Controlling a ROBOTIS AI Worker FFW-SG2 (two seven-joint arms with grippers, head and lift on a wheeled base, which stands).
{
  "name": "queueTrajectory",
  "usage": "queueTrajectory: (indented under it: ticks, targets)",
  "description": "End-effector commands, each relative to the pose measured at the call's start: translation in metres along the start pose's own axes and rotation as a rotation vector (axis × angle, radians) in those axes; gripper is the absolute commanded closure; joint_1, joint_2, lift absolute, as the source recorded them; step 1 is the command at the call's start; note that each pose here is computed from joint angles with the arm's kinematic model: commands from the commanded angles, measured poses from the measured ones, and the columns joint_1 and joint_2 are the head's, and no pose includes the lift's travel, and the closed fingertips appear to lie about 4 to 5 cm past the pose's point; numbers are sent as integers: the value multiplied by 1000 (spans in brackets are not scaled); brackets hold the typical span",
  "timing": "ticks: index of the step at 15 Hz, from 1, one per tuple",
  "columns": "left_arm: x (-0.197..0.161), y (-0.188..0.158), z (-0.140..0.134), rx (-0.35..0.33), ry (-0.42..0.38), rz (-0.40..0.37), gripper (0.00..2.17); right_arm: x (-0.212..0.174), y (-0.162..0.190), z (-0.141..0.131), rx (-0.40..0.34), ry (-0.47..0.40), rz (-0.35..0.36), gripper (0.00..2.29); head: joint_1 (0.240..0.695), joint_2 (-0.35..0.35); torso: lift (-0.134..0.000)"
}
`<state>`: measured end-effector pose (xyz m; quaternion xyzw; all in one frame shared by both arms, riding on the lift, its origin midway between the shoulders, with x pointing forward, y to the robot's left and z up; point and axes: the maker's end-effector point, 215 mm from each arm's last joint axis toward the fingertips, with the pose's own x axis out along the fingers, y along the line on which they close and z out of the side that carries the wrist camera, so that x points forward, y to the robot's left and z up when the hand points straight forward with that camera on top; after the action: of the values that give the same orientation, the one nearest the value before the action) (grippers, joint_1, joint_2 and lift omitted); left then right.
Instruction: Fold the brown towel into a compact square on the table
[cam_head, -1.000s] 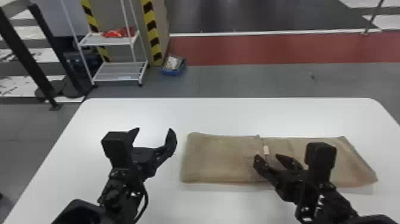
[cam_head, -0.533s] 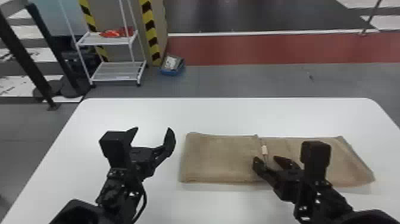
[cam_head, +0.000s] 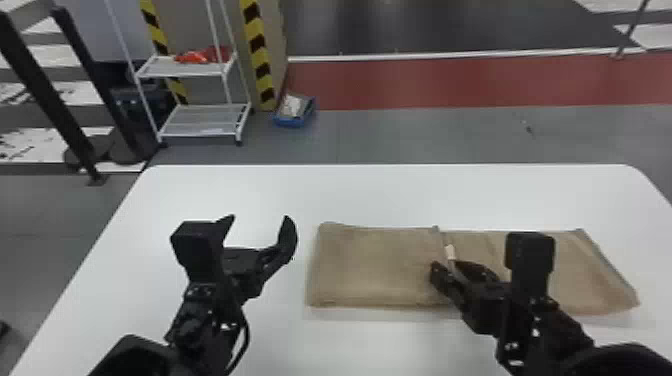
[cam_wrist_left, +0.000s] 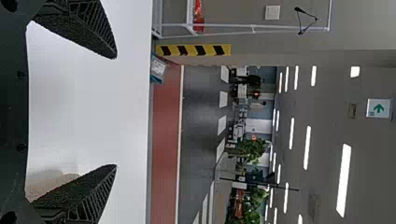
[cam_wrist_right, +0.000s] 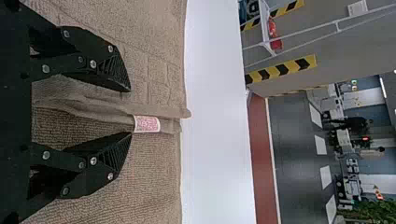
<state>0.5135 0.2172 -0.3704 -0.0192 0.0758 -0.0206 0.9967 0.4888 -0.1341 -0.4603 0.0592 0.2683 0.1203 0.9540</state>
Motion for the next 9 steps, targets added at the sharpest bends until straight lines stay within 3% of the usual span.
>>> queueTrajectory:
  ticks: [1,4,8,9]
  targets:
    - [0,0,-1,1,2,1,39,0,4,0,1,-5,7,677,695,91,-125]
    - [0,0,-1,1,1,1,39,0,4,0,0,-5,7,883,695,96,-125]
    - [0,0,-2,1,4,1,39,-3,6,7,-2,-24,11,971,695,96,-125]
    - [0,0,-2,1,4,1,39,-5,8,8,-2,-31,14,1102,695,96,-125]
